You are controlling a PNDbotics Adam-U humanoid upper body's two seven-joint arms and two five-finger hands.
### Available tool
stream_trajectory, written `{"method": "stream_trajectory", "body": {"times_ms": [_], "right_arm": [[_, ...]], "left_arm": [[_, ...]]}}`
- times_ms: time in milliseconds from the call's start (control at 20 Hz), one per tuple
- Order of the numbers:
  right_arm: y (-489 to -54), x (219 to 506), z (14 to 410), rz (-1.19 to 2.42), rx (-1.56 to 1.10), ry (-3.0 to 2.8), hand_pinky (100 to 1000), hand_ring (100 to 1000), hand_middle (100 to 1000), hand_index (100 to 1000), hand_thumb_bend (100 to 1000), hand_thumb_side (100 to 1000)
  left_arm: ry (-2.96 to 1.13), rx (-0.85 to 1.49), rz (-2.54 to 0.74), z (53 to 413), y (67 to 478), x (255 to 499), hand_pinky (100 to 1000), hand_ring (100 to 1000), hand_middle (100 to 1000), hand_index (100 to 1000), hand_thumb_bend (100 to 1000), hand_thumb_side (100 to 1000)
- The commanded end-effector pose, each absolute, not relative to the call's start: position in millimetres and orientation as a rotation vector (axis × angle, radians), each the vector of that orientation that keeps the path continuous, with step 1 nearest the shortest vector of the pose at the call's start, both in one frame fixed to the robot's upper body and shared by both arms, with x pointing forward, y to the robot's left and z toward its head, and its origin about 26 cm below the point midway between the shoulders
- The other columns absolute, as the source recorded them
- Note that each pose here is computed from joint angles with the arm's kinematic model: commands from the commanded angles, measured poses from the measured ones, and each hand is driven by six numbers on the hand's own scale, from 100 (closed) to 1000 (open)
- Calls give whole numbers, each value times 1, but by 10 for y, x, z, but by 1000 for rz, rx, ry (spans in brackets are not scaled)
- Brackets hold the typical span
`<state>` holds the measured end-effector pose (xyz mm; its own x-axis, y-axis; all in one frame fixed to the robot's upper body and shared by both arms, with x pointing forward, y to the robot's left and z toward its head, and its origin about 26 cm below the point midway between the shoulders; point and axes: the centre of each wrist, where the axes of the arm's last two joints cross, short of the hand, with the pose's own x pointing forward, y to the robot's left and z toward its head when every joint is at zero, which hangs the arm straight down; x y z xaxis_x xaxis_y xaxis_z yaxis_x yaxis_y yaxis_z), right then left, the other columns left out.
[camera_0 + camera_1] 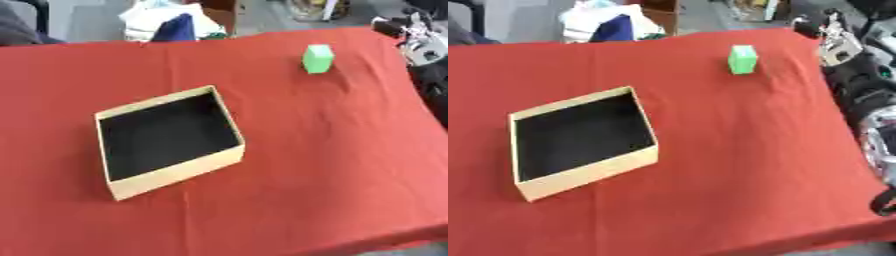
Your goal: Pick up objects on the table and place them in the box.
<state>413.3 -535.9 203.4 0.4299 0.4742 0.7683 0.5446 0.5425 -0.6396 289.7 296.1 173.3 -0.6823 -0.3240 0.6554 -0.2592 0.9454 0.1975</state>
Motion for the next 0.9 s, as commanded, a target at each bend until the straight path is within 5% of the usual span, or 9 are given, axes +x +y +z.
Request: {"method": "stream_trajectory", "body": {"times_ms": [50, 450, 700, 900], "right_arm": [[-5406, 4113, 2221, -55, -1092, -1217, 692, 861, 899, 993, 100, 444], [-5365, 4142, 2217, 1, -1085, -1199, 703, 868, 911, 1000, 100, 370], [-5295, 4177, 2113, 155, -1089, -1124, 755, 891, 945, 1000, 100, 228], [-5260, 4194, 2085, 279, -1100, -1046, 777, 896, 951, 1000, 100, 226]], "left_arm": [[-2387, 418, -139, 1829, 2968, 2881, 679, 640, 593, 794, 100, 621], [-2389, 417, -140, 1836, 2966, 2885, 679, 640, 593, 794, 100, 621], [-2393, 415, -141, 1845, 2961, 2889, 678, 640, 593, 794, 100, 622], [-2397, 411, -147, 1854, 2954, 2893, 678, 640, 593, 795, 100, 622]]}}
